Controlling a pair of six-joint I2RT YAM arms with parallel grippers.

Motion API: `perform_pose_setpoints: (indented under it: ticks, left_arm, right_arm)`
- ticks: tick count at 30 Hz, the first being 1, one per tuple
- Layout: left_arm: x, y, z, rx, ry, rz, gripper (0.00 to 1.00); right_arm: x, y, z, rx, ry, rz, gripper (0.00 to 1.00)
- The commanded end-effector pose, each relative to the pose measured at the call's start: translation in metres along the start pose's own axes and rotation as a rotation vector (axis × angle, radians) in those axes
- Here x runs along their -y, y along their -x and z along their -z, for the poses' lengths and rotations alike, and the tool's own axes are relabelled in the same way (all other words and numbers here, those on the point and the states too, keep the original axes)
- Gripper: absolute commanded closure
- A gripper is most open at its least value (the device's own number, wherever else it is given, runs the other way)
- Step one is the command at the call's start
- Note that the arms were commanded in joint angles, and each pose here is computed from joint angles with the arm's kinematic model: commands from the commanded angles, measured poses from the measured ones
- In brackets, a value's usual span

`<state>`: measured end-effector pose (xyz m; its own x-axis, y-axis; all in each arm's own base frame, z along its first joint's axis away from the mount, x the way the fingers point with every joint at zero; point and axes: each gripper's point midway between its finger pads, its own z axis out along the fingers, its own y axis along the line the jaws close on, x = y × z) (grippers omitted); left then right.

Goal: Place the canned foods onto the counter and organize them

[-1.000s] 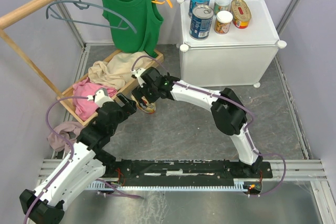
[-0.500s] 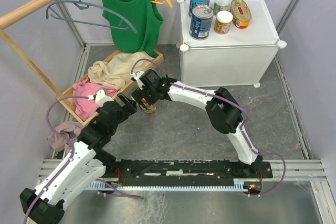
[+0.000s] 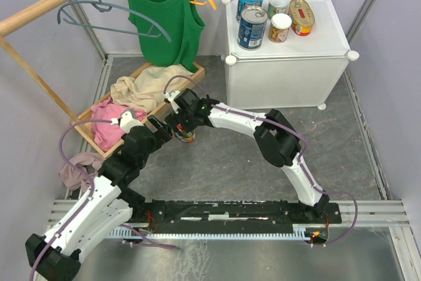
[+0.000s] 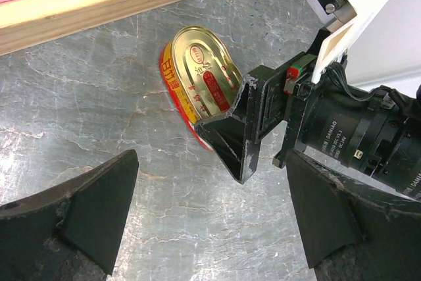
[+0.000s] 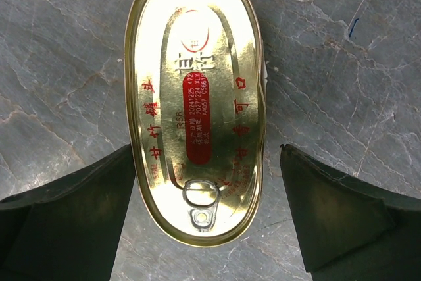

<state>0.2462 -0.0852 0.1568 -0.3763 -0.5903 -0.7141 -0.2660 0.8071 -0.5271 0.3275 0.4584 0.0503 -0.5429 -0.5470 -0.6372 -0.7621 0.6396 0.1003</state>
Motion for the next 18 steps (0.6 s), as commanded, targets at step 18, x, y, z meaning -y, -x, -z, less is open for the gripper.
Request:
perform_pose_setpoints:
  ticks: [18]
  left_arm:
    - [0.018, 0.02, 0.003, 0.064, -0.043, 0.081, 0.01]
  right_arm:
    - [-0.002, -0.005, -0.017, 0.043, -0.033, 0.001, 0.08]
